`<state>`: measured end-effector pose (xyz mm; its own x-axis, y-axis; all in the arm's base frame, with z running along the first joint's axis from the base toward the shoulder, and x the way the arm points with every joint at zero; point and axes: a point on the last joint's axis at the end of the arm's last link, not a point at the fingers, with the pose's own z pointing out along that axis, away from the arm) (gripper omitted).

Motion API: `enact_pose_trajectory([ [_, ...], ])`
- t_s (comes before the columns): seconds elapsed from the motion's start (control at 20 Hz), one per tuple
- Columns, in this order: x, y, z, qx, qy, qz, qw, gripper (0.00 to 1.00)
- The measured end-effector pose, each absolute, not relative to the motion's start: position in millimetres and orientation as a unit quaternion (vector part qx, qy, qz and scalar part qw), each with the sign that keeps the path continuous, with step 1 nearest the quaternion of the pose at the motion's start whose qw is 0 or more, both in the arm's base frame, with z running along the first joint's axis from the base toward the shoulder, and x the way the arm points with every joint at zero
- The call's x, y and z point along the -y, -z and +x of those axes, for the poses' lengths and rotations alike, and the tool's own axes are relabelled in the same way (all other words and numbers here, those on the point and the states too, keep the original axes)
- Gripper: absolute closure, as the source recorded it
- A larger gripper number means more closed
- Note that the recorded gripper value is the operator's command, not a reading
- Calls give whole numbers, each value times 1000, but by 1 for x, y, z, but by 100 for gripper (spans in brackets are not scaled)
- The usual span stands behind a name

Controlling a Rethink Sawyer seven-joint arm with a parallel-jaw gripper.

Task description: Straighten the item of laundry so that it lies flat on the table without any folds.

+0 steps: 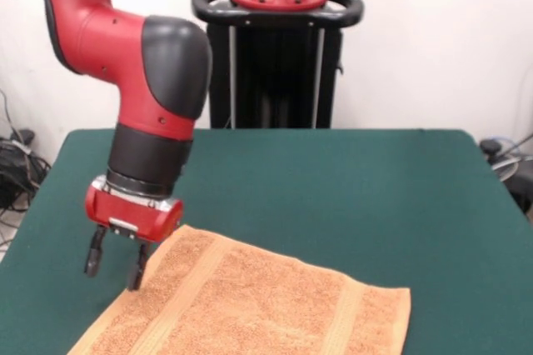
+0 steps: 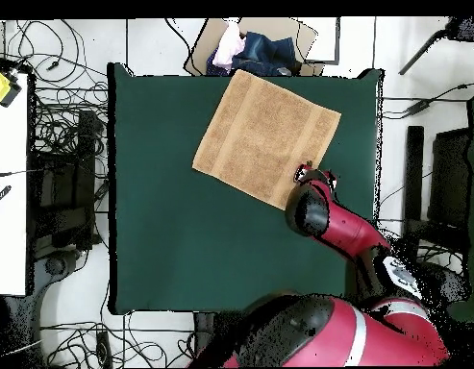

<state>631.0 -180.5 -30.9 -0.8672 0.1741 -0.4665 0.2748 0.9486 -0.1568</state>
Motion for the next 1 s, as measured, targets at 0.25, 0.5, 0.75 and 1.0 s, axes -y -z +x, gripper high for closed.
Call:
enact_pose_trajectory([
  [0.25,188,5,636,-952,127,85,265,0],
  [0.5,189,-8,641,-949,132,74,276,0],
  [0.75,190,-10,650,-937,145,50,313,0],
  [1.0,193,0,662,-916,160,10,368,0],
])
